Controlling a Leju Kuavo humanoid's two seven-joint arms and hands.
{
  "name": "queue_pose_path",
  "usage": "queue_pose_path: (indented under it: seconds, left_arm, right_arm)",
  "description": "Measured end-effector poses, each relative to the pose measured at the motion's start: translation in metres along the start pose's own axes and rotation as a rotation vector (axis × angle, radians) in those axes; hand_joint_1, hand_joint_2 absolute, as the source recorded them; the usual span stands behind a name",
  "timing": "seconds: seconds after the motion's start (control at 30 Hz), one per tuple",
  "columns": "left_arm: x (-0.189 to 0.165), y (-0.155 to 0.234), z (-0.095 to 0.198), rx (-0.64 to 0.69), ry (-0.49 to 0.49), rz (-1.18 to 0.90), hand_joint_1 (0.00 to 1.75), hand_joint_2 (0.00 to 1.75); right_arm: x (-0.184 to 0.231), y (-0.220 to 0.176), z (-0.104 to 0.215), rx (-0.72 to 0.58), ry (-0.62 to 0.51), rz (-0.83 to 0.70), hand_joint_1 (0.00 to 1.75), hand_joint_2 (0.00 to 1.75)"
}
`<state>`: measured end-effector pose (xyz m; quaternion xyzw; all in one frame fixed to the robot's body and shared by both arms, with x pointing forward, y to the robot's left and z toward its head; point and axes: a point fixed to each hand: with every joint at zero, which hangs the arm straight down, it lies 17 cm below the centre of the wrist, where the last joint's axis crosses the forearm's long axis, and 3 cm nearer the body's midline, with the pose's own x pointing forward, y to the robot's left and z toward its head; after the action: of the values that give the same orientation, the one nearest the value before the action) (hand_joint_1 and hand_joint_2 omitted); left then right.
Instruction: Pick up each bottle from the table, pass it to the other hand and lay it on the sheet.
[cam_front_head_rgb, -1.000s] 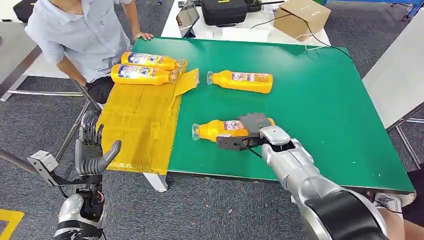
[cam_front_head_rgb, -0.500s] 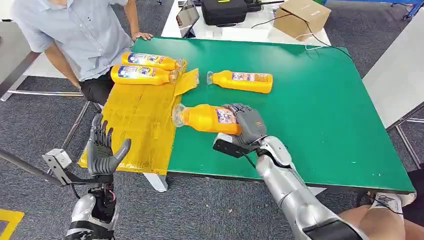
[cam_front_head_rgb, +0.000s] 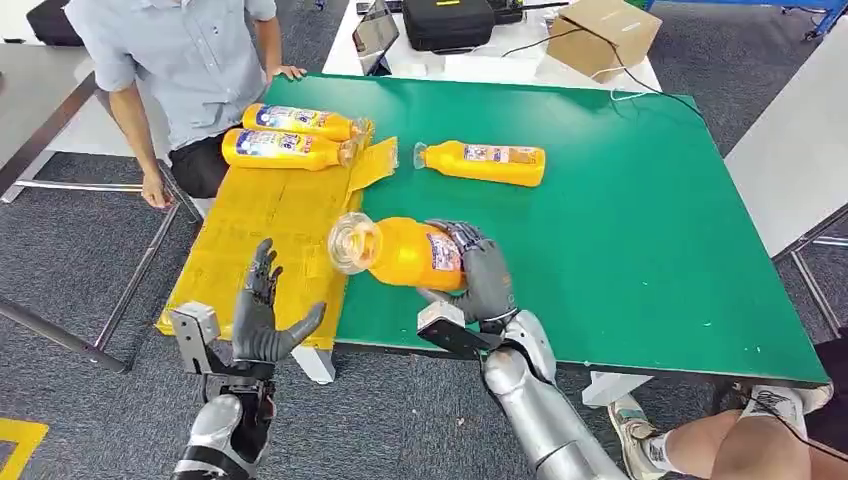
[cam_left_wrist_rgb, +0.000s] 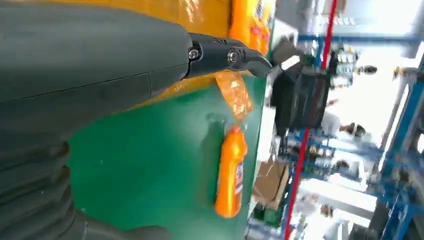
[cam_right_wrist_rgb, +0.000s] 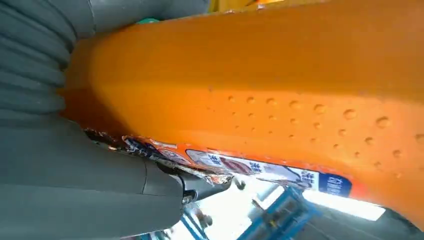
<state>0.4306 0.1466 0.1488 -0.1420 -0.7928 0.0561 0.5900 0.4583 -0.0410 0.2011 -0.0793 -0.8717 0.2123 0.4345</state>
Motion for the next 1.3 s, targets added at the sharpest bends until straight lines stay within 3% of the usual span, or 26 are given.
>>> queue_pose_path:
  seconds: [0.23, 0.57, 0.93, 1.3]
  left_arm:
    - [-0.020, -0.058, 0.019, -0.143, 0.005, -0.104, 0.00, 1.75]
    - [-0.017, -0.098, 0.032, -0.285, 0.037, 0.077, 0.00, 1.75]
    - [-0.019, -0.097, 0.029, -0.269, 0.081, 0.152, 0.00, 1.75]
    - [-0.028, -0.096, 0.023, -0.259, 0.104, 0.081, 0.00, 1.75]
  right_arm:
    - [0.013, 0.047, 0.014, 0.035, 0.046, -0.183, 1.75, 1.75]
    - [0.003, 0.091, 0.029, 0.198, 0.078, -0.151, 1.75, 1.75]
    - [-0.010, 0.108, 0.043, 0.271, 0.086, -0.063, 1.75, 1.75]
    - [-0.012, 0.112, 0.044, 0.291, 0.064, 0.010, 1.75, 1.75]
